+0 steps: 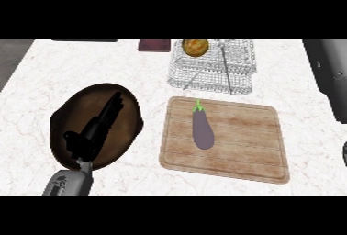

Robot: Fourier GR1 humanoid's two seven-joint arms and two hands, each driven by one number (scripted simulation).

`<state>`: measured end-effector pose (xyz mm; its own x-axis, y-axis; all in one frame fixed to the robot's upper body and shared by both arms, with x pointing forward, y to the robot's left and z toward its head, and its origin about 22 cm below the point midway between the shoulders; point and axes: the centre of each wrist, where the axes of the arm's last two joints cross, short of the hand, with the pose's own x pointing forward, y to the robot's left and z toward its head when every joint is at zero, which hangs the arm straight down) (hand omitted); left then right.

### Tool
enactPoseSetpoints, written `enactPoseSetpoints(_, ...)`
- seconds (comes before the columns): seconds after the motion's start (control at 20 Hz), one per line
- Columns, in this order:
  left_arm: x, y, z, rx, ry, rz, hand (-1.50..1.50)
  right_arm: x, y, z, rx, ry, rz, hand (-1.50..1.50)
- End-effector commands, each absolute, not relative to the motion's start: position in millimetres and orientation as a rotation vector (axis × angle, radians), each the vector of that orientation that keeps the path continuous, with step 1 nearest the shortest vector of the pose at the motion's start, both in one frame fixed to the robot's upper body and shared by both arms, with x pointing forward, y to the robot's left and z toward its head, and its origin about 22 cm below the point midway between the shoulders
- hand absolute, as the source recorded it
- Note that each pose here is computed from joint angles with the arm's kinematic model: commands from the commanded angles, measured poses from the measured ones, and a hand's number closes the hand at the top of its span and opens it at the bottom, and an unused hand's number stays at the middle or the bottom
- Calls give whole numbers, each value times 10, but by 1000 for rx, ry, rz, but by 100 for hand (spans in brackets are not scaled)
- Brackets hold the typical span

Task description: Pick the squash from the cutting board and place it in the tiered basket

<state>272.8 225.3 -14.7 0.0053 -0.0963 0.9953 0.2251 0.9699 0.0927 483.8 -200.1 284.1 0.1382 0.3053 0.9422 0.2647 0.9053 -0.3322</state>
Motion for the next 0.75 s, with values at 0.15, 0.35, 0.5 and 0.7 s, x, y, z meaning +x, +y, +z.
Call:
enactPoseSetpoints(0.15, 2673, 2376, -221, -82, -1525, -243, 0, 4684, -2928, 2973, -584, -1592, -267, -150)
enactPoseSetpoints(0.35, 2672, 2353, -276, -83, -1546, -234, 0, 4461, -3645, 2992, -540, -1616, -349, -150)
enactPoseSetpoints(0.5, 2620, 2462, -188, -73, -1524, -237, 0, 4236, -4162, 2777, -550, -1613, -341, -150)
enactPoseSetpoints(0.7, 2737, 2386, -129, -69, -1539, -224, 0, 3808, -4857, 2736, -546, -1614, -269, -150)
